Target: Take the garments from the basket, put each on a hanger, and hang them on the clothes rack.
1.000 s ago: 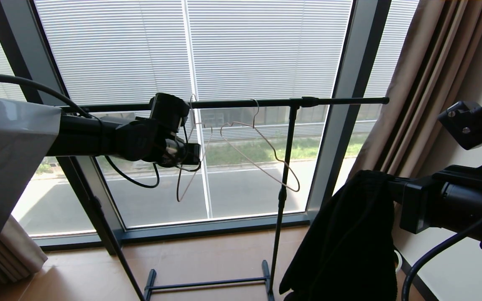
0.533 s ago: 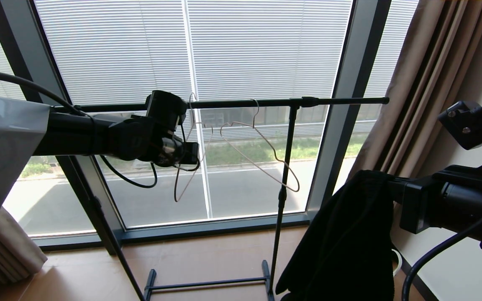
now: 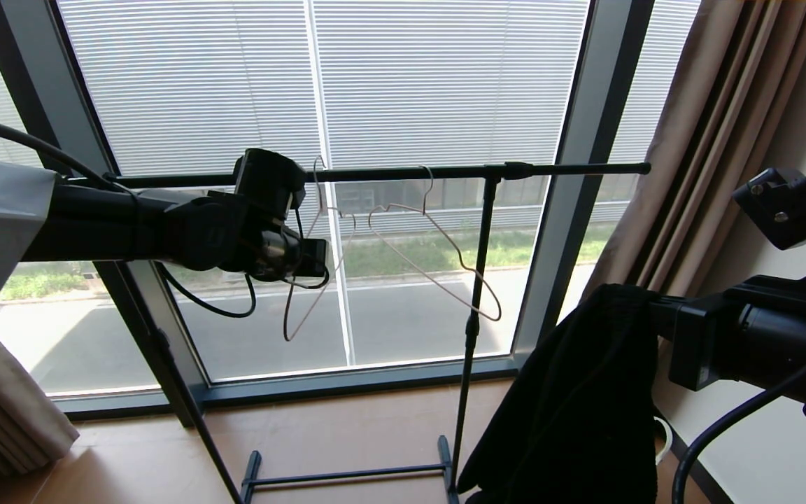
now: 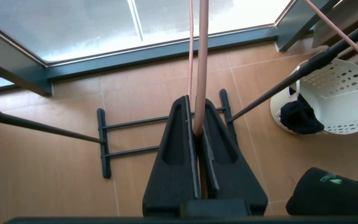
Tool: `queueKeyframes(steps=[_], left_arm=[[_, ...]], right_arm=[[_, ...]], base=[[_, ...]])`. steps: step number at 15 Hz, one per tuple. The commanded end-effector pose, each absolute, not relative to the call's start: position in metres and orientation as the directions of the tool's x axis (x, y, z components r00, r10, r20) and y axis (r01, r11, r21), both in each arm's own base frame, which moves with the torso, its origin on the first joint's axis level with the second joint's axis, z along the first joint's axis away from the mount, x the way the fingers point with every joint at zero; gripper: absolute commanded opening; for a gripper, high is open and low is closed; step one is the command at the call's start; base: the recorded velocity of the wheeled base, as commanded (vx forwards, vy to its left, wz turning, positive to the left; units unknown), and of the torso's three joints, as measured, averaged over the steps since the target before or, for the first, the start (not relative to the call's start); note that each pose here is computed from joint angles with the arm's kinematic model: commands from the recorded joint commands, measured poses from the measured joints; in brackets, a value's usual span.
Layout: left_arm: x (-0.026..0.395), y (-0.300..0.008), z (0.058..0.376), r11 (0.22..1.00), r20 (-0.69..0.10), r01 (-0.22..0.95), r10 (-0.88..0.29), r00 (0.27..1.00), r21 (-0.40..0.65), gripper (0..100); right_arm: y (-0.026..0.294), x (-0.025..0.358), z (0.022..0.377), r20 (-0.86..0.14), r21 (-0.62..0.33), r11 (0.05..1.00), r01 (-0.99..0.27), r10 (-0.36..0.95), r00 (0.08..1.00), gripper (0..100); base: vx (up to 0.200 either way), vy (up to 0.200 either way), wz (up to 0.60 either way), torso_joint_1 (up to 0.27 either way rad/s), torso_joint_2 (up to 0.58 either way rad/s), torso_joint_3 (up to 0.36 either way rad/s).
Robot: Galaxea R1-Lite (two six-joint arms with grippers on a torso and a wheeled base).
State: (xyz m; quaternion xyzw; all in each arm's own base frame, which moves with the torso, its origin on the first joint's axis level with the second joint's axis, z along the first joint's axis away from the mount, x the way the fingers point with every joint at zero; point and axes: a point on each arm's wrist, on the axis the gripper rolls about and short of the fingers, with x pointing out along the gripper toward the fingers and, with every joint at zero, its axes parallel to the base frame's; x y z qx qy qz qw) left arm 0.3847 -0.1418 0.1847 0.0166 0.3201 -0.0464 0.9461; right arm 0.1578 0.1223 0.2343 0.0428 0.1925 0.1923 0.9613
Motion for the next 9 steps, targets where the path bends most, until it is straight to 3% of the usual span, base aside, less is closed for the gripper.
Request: queueKeyframes(steps=[1, 9], left_arm=[[0.376, -0.139, 0.191, 0.995, -0.603, 0.100, -0.080, 0.794, 0.000, 0], [0.352, -0.135, 0.185, 0.993, -0.589, 0.120, -0.095, 0.803, 0.003, 0]], right_arm=[[0.123, 0.158, 0.234, -0.353, 0.157, 0.922, -0.355, 0.388, 0.851, 0], [0.123, 0.158, 0.234, -0.356, 0.156, 0.922, -0.355, 0.387, 0.850, 0]], base=[[0.000, 0.000, 0.00, 0.000, 0.00, 0.000], [0.000, 0.000, 0.00, 0.000, 0.00, 0.000]])
